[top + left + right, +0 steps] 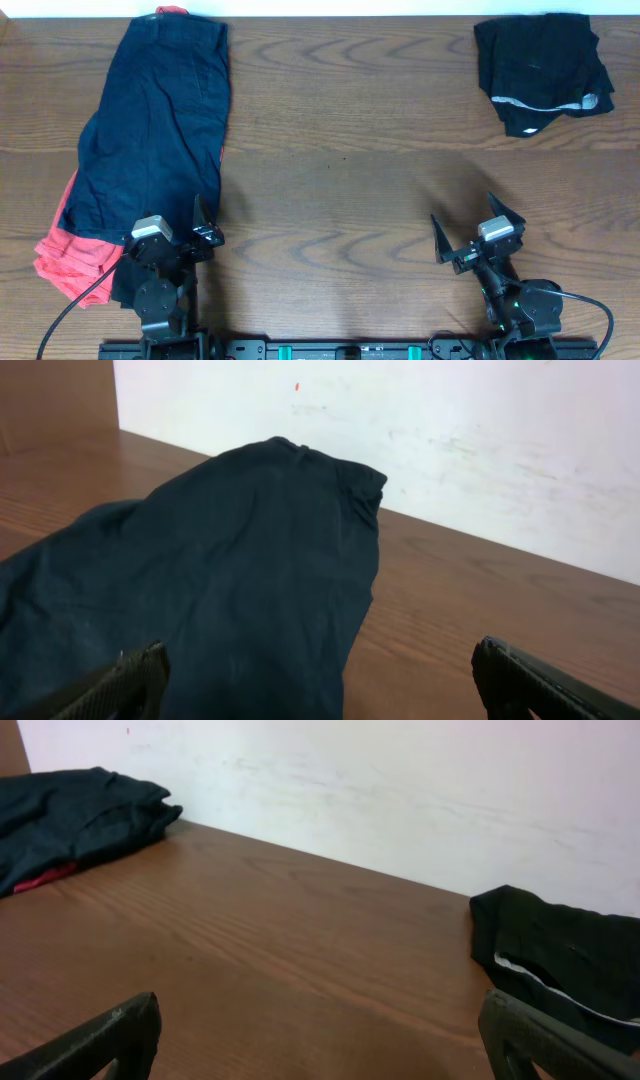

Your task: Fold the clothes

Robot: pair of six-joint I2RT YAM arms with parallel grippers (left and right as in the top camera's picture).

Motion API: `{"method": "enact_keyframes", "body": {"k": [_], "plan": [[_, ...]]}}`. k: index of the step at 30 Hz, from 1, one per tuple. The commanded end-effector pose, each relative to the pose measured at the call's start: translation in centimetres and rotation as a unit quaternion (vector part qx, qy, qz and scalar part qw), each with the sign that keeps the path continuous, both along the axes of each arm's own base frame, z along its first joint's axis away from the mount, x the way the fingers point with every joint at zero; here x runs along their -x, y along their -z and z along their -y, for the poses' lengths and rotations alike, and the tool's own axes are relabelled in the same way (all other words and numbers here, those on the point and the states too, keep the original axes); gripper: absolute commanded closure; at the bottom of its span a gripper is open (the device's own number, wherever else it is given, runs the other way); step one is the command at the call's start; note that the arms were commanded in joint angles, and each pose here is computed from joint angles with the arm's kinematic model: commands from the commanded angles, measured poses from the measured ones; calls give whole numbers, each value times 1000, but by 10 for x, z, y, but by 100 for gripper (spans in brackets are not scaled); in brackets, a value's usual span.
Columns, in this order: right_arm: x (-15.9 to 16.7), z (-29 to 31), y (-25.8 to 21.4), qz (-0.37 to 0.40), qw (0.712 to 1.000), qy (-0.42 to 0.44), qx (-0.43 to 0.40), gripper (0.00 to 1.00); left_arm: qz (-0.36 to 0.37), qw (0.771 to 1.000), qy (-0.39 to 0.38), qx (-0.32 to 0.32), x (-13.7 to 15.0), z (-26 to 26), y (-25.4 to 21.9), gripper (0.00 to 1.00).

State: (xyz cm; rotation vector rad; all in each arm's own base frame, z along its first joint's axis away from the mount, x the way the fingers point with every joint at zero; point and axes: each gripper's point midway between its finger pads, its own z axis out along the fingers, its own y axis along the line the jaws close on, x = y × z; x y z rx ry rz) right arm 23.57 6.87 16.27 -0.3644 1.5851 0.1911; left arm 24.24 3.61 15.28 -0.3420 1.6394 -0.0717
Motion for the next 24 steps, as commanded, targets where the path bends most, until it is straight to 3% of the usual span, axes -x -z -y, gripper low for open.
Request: {"method": "enact_keyframes", "body": {"k": [1,24], "plan": [[0,0,1,1,1000,1,4,1,-27,1000,-9,3,2,-3,17,2],[-4,12,2,3,999,36,17,1,-27,1000,-9,3,2,-3,17,2]]}}
